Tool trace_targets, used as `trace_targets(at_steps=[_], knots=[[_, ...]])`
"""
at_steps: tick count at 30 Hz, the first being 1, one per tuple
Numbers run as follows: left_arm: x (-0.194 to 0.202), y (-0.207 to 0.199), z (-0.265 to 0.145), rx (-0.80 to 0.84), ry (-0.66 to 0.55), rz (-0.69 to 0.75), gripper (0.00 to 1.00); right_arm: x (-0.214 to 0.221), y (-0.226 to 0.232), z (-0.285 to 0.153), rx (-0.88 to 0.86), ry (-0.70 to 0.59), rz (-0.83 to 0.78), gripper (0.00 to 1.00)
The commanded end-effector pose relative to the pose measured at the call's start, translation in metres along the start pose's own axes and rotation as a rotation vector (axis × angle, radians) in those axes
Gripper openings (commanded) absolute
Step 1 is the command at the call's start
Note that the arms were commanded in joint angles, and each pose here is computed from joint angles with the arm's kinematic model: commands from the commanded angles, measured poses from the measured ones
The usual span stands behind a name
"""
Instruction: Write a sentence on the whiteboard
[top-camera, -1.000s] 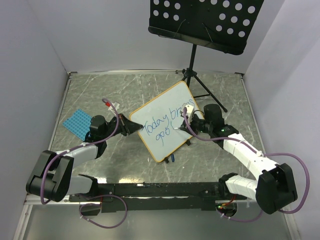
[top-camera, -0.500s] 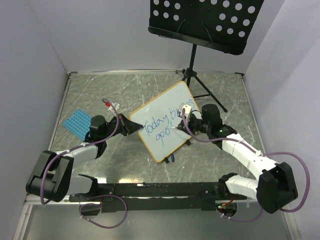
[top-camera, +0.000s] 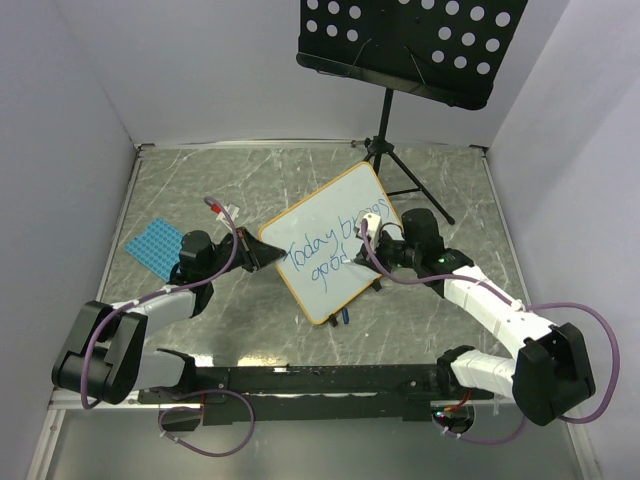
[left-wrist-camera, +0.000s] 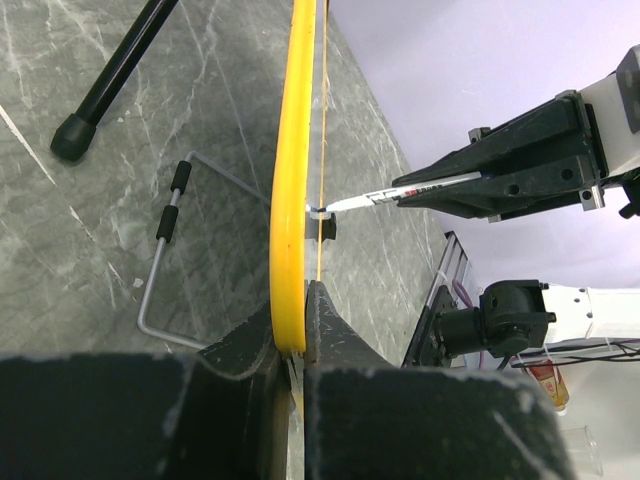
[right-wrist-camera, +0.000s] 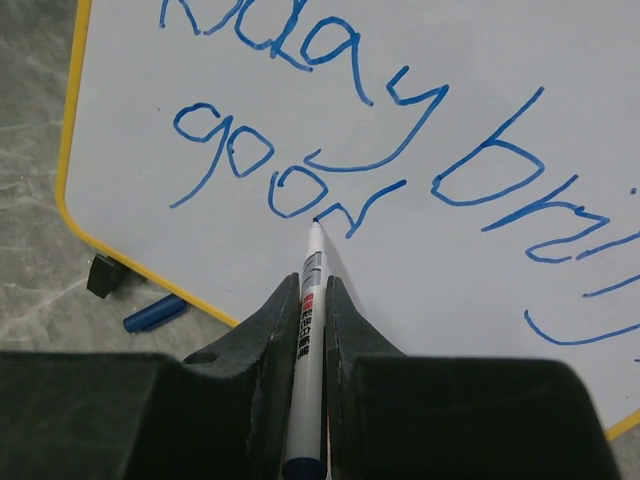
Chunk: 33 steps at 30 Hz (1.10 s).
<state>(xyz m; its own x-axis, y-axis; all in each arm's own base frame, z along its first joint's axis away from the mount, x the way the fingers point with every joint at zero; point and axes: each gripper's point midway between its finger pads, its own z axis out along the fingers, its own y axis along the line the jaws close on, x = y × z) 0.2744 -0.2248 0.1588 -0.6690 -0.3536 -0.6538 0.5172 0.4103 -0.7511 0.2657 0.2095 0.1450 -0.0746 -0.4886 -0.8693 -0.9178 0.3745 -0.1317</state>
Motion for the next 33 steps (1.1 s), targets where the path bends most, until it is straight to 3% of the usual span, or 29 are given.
trace_targets(at_steps=[1,22,33], knots=[[0.028,-0.002,-0.005,0.045,0.102,0.079,0.01,-0.004,-0.004,-0.003,-0.005,0.009,-0.011,0.00],[0.028,-0.002,-0.005,0.045,0.105,0.075,0.01,-0.020,-0.036,-0.014,0.142,-0.054,0.001,0.00],[0.028,-0.002,-0.005,0.044,0.106,0.075,0.01,-0.012,-0.032,-0.012,0.120,-0.025,0.003,0.00]])
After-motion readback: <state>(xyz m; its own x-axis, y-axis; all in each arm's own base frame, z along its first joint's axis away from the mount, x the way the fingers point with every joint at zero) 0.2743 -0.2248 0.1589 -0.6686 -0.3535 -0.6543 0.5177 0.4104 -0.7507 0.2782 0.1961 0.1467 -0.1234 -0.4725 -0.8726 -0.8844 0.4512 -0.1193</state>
